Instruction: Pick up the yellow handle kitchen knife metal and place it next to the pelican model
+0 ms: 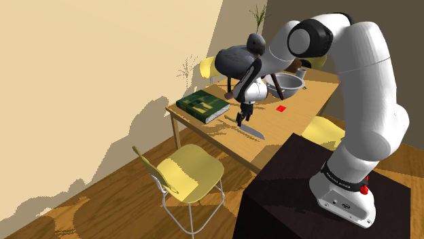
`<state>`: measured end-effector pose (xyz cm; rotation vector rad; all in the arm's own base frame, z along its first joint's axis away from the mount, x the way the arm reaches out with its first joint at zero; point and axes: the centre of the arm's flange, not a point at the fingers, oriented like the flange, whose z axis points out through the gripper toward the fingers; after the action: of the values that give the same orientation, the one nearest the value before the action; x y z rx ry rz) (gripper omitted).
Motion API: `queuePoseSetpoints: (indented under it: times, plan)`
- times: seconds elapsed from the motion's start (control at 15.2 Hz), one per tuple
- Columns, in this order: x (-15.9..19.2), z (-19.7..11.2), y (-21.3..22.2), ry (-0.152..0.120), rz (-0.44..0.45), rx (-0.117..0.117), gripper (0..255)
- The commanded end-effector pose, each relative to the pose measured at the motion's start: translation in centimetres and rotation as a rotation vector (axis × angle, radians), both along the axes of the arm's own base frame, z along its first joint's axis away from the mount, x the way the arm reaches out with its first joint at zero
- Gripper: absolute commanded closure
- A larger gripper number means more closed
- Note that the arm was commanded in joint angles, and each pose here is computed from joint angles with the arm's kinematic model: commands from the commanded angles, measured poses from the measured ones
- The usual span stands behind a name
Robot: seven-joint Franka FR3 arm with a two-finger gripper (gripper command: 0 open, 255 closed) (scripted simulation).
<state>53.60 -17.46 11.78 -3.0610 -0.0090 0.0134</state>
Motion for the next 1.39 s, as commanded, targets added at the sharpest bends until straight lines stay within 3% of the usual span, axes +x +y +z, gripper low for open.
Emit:
queuePoseSetpoints:
  times: [0.0,0.2,0.73,0.79,1.32]
  plan:
    - [0.2,-1.2,0.0,0.0,0.0,0.0,0]
    - [0.1,-3.1,0.2,0.0,0.0,0.0,0]
    - [0.1,-3.1,0.2,0.0,0.0,0.0,0]
    - [0.1,-3.1,0.2,0.0,0.0,0.0,255]
    - [0.1,-3.1,0.2,0.0,0.0,0.0,255]
